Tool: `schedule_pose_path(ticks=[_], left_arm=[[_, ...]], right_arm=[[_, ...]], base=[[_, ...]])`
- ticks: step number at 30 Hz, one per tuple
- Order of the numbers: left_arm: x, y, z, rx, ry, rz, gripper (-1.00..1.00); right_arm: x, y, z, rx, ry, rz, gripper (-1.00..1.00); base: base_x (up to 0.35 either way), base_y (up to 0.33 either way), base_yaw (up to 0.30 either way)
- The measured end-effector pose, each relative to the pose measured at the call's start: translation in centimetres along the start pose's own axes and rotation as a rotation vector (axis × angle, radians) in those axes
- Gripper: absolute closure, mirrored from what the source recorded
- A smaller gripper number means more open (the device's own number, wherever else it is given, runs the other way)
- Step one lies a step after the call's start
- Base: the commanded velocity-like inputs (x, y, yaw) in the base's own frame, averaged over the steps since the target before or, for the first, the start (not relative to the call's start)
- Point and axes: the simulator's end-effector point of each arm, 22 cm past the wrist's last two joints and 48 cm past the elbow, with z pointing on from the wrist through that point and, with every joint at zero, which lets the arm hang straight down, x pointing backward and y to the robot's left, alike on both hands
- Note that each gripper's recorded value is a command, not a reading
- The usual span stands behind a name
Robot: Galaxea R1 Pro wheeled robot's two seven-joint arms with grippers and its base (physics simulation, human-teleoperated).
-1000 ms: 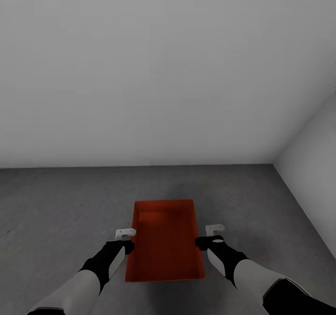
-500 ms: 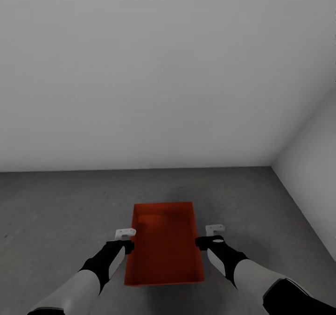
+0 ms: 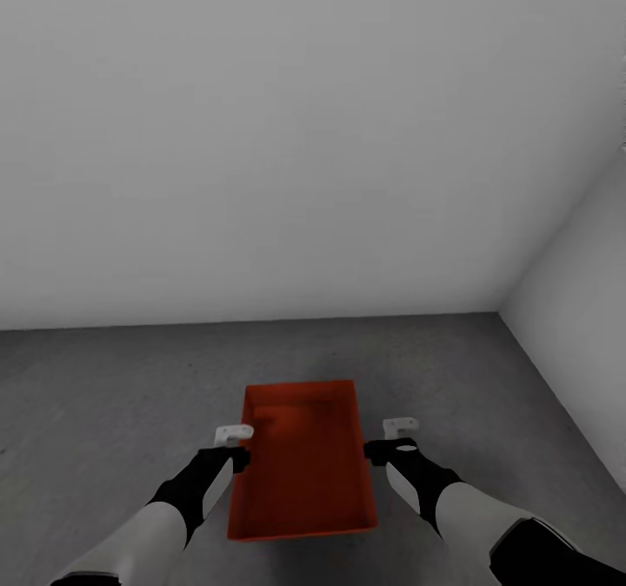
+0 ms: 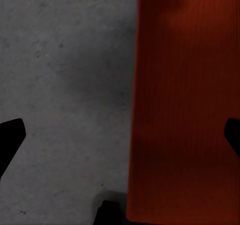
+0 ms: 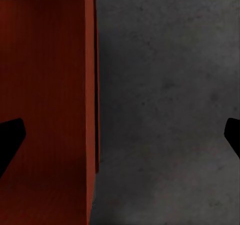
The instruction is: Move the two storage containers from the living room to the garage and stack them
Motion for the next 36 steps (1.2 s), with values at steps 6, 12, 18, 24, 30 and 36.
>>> schedule_pose_path(ticks=[6,12,18,24,30,36], left_arm=[[-0.5,0.0,-0.3,0.001,-0.010,-0.002,-1.00],[-0.6,0.0,-0.4,0.001,-0.012,-0.003,-1.00],[-0.6,0.0,-0.5,0.001,-0.014,-0.003,-1.00],[-0.9,0.1,-0.7,0.001,-0.019,-0.003,-1.00],[-1.3,0.1,-1.0,0.002,-0.027,-0.005,-1.00],[-1.7,0.1,-1.3,0.002,-0.036,-0.005,-1.00]], right_arm=[[-0.5,0.0,-0.3,0.001,-0.009,0.000,-1.00],[-0.6,-0.1,-0.4,0.001,-0.011,0.001,-1.00],[-0.7,-0.1,-0.4,0.001,-0.013,0.000,-1.00],[-1.0,-0.1,-0.6,0.001,-0.019,0.000,-1.00],[-1.4,-0.1,-0.9,0.002,-0.027,0.001,-1.00],[-1.8,-0.2,-1.2,0.003,-0.035,0.002,-1.00]], base=[[0.000,0.000,-0.062],[0.000,0.000,-0.004],[0.000,0.000,0.148],[0.000,0.000,0.180],[0.000,0.000,0.060],[0.000,0.000,0.006]])
